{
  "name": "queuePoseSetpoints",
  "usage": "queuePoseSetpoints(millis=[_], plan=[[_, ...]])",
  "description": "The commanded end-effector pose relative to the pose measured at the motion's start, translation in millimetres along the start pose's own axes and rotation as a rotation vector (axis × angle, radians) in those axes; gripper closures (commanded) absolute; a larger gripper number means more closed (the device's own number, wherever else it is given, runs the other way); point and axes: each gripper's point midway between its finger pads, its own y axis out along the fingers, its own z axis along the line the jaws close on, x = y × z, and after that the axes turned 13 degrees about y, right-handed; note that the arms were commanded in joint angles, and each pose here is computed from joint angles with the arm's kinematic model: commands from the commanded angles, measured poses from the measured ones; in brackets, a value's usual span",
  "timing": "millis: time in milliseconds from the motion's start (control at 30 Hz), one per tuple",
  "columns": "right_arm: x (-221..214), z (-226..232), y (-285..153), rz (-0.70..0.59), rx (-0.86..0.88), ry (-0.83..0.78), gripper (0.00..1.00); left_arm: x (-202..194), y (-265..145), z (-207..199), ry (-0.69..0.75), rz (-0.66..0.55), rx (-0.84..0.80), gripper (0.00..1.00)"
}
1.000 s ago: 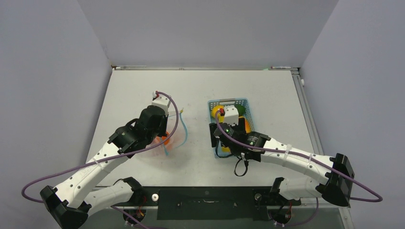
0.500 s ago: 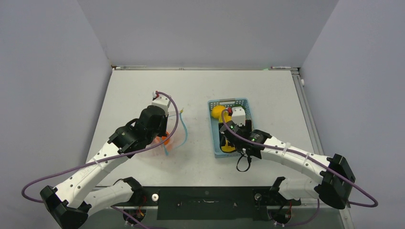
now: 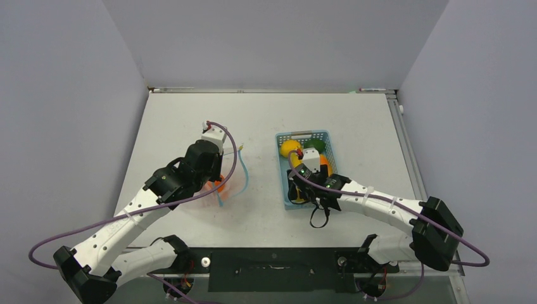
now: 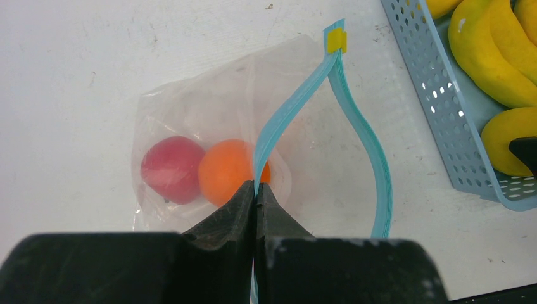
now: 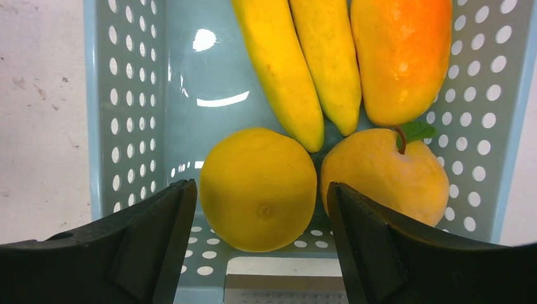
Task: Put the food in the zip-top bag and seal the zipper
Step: Pick up the fake fruit from the bin.
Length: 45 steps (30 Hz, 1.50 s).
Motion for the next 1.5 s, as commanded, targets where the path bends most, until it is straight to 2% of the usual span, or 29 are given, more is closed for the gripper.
queuePoseSetpoints(millis=[0, 167, 433, 567, 833, 1033, 1200, 1467], plan=[[-0.1, 2.0, 8.3, -0.009, 0.004, 0.004, 0.24, 13.2, -0.9, -1.7, -0.020, -0.046, -0.010, 1.00], [-9.0, -1.9, 15.0, 0.012, -0.012, -0.006, 0.28, 12.7, -0.3, -1.7, -0.019, -0.044, -0.010, 1.00], [0.4, -0.4, 9.4, -0.011, -0.007, -0.005, 0.56, 12.8, 0.1, -1.7, -0.018, -0.043, -0.008, 1.00], [20.0, 6.1, -3.4, -0.057, 0.016, 0.010, 0.63, 12.6, 0.1, -1.4, -0.018, -0.042, -0.006, 1.00], [63.9, 28.4, -34.8, -0.149, 0.090, 0.046, 0.66, 12.3, 0.3, -0.9, -0.019, -0.041, -0.003, 1.00], [90.2, 67.4, -63.1, -0.214, 0.222, 0.069, 0.67, 12.0, 0.6, -1.3, -0.018, -0.039, -0.004, 1.00], [102.7, 109.7, -88.4, -0.253, 0.345, 0.067, 0.67, 12.3, 0.0, -0.6, -0.019, -0.041, -0.002, 1.00], [106.0, 164.9, -110.6, -0.242, 0.555, 0.093, 0.67, 12.9, -0.9, -0.3, -0.019, -0.044, -0.002, 1.00]])
